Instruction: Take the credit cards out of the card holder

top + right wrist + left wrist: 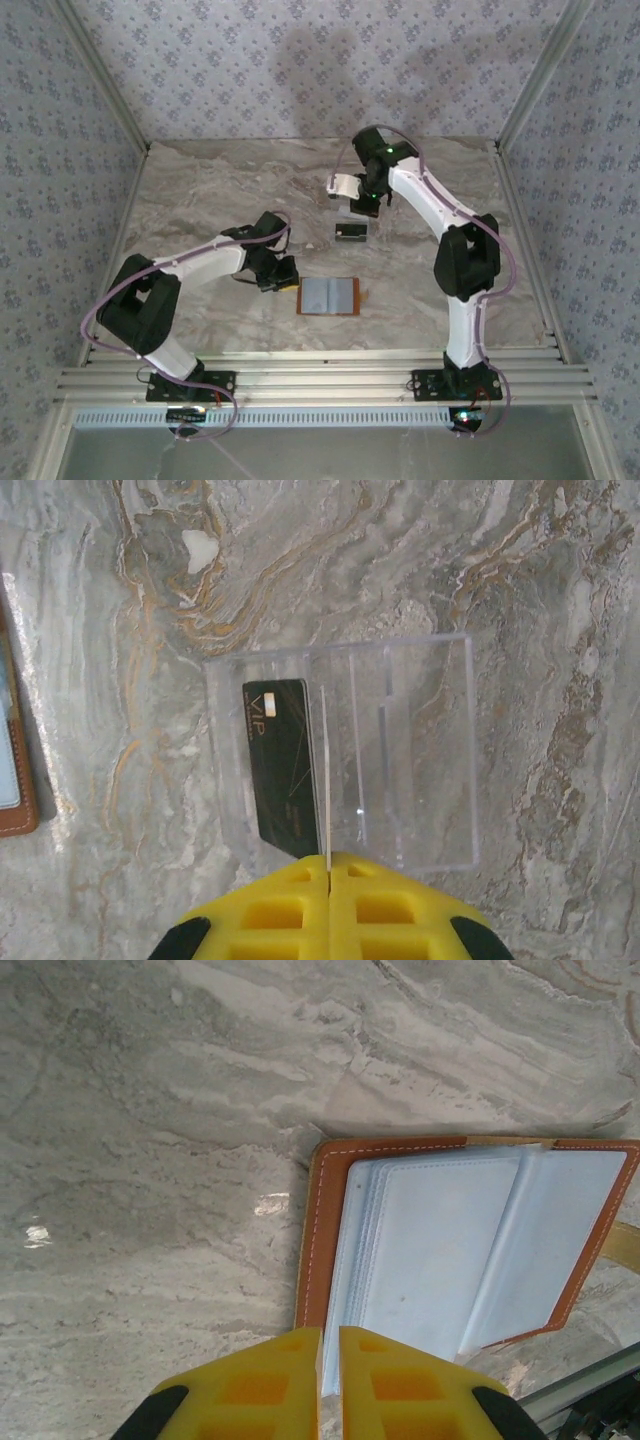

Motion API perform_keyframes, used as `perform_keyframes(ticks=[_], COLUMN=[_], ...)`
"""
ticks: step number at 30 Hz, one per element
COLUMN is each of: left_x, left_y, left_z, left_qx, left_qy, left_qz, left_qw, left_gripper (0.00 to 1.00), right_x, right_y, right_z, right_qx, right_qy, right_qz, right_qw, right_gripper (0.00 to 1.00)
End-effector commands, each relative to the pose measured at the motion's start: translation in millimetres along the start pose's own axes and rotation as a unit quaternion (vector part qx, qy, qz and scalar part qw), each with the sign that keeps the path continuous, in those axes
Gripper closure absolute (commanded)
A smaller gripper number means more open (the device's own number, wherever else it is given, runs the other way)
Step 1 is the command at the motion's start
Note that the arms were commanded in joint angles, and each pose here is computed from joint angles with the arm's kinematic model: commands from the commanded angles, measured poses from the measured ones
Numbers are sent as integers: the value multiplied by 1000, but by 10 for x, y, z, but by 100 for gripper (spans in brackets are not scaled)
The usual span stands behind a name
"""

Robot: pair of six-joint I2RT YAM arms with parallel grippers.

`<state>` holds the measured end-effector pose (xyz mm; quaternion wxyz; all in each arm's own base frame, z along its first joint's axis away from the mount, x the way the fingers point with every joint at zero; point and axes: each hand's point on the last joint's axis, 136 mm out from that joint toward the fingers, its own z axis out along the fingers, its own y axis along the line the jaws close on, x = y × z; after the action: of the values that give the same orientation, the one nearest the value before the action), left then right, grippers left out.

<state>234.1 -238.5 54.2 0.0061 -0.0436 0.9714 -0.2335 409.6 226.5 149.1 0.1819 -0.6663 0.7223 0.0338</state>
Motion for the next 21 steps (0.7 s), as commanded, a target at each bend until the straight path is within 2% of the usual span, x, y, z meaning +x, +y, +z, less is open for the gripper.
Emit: perform_keyframes(ticks=[1, 10, 21], left_x=[-9, 6, 12], left_y=[35, 91, 130], left_z=[-100, -103, -78], left_qx=[-3, -11, -16], left_qy=[-12, -10, -5], left_qz=[-1, -13, -21], left_qw=[1000, 1000, 1000], left_gripper=[86, 86, 87], right_x=[80, 125, 209], right_y=[57, -11, 183], right_z=[90, 395, 633], right_qx=[-24, -32, -87], right_qy=[33, 53, 56], right_qz=[-71, -96, -94], right_qw=[997, 993, 990], right_gripper=[100, 100, 100])
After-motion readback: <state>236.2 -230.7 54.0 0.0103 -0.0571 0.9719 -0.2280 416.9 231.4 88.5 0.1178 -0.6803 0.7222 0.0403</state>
